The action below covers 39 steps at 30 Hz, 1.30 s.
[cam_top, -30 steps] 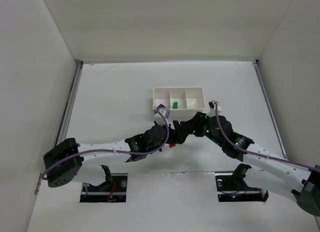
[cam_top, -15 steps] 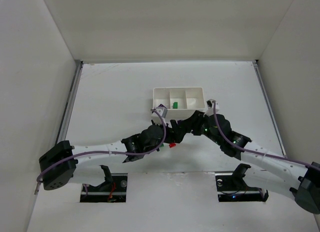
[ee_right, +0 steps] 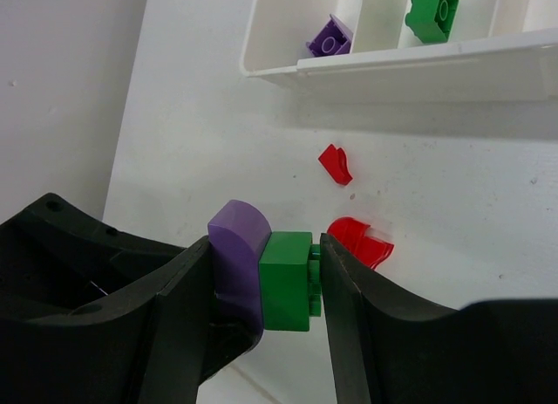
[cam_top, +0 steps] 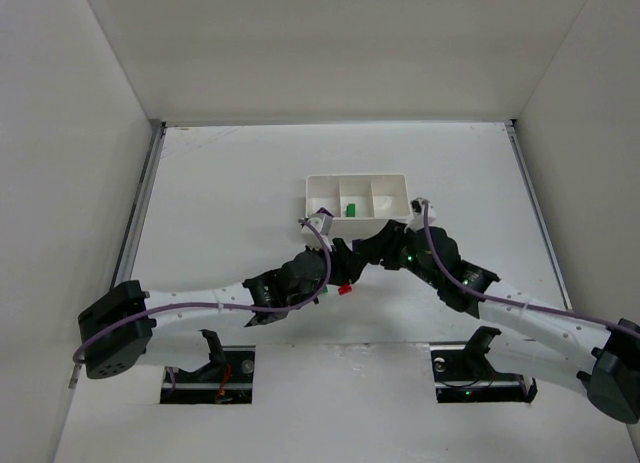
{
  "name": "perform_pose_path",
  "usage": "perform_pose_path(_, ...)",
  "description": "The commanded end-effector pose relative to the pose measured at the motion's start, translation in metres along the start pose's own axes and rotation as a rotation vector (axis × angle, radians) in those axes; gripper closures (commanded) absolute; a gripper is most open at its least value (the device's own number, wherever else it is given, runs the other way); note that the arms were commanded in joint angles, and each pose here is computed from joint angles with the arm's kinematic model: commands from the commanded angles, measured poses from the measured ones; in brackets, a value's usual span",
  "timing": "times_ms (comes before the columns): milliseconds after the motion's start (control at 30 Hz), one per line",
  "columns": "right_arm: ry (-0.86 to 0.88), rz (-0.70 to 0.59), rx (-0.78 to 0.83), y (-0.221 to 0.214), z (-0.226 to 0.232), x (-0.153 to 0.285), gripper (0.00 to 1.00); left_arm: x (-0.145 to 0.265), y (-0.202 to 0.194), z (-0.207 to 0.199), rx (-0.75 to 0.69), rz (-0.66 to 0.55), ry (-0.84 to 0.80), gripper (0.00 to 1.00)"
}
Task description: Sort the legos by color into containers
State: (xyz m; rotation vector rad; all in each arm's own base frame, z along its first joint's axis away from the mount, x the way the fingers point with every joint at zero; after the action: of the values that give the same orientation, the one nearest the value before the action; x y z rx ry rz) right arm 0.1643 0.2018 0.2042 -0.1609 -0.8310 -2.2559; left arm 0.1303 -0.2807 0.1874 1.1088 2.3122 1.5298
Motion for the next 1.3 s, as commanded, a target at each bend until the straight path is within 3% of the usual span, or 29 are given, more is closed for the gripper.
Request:
perform_pose_path(0, 0.05, -0.022, -0.011, 0.007, 0.012, -0.002, 0.5, -0.001, 0.014, -0.011, 0.052, -0.091, -0.035, 0.67)
perform_pose_path(233, 0.056, -0.04, -0.032, 0.013, 0.01, -0.004, 0.45, 0.001, 0.015, -0.016, 0.085, -0.104, -0.057, 0.8)
perform_pose_path(467, 0.086, -0.084, -0.047, 0.025, 0.012, 0.004, 0.2, 0.01, 0.024, -0.014, 0.141, -0.147, -0.083, 0.84)
perform_pose_path(733, 0.301, -0.118, -0.156, 0.045, 0.016, 0.022, 0.07, 0.021, 0.03, 0.01, 0.33, -0.201, -0.137, 0.84)
perform_pose_path(933, 0.491, -0.037, -0.213, 0.038, 0.026, 0.018, 0.1, 0.026, 0.042, 0.021, 0.492, -0.251, -0.237, 0.84)
perform_pose_path(1267, 0.585, 0.048, -0.278, 0.026, 0.025, 0.004, 0.26, 0.029, 0.046, 0.02, 0.556, -0.275, -0.305, 0.84)
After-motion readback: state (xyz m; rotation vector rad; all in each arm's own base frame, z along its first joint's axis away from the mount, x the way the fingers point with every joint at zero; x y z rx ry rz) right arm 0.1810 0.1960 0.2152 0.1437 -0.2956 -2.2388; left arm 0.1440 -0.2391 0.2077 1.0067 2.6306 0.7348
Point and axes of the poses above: each gripper's point midway between its finger pads, its own x axis back along the fingers, its own z axis along the line the jaws close on, y = z × x, the point moved 9 cm from there along x, back along the fingers, and after that the axes turned 11 degrees about -x, right-handed, at the moved point
